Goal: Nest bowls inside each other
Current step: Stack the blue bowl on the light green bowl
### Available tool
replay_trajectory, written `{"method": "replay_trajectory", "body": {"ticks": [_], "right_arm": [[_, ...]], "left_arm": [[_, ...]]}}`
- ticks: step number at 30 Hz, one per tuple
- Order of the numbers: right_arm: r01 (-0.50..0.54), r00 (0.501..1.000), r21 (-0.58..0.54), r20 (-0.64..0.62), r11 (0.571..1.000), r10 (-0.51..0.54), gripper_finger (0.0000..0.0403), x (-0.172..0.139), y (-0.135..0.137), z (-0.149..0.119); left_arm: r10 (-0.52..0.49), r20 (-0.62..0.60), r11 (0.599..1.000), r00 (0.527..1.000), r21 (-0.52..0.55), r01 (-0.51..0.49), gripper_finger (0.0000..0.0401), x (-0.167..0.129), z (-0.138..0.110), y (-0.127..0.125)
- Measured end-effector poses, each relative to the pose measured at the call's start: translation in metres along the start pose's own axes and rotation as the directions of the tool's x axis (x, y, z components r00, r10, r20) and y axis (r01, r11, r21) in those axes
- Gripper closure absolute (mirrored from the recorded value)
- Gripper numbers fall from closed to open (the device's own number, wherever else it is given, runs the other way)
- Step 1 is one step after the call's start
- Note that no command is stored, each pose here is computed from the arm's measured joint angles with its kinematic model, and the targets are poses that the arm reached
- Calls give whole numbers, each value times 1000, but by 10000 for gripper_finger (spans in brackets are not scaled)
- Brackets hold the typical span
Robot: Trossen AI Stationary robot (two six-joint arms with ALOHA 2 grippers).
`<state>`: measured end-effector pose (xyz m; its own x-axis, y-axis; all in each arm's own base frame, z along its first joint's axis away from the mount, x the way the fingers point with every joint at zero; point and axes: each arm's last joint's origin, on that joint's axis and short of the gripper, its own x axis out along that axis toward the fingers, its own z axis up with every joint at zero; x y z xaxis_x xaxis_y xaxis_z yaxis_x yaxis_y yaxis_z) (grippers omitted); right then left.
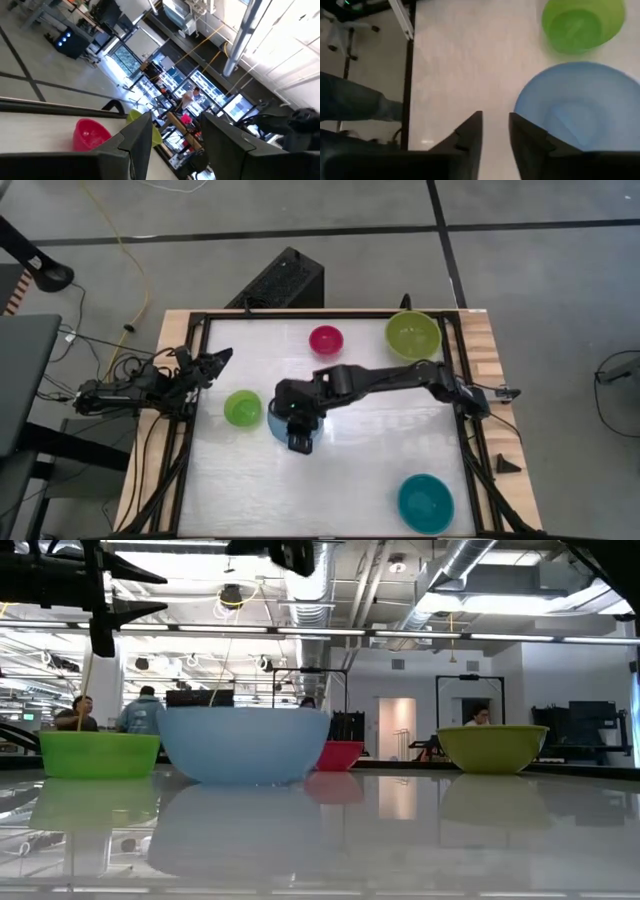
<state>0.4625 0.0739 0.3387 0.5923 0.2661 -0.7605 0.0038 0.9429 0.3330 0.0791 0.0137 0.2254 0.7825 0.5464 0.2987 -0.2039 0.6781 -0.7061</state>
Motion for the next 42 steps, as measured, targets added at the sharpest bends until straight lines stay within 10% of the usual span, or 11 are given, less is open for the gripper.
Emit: {"method": "replay_trajectory", "body": {"ticks": [10,25,30,37,42], "right_arm": [[37,985,48,-168,998,-28,167,65,-12,-26],[208,934,141,-322,968,-154,231,136,-63,-62],[194,955,175,-260,965,-145,363,127,-73,-50],[49,999,178,-19,983,-47,370,69,-62,-11],[125,968,85,208,989,-140,370,-20,-35,8]], "left_arm": [[-44,-59,997,997,-65,40,246,0,-3,0],[-89,-85,988,992,-137,77,246,0,-4,-2],[-90,-73,987,993,-141,79,246,0,-3,-2],[-88,-68,988,994,-134,78,246,0,-2,-2],[-83,-63,988,995,-132,74,246,0,-2,-2]]}}
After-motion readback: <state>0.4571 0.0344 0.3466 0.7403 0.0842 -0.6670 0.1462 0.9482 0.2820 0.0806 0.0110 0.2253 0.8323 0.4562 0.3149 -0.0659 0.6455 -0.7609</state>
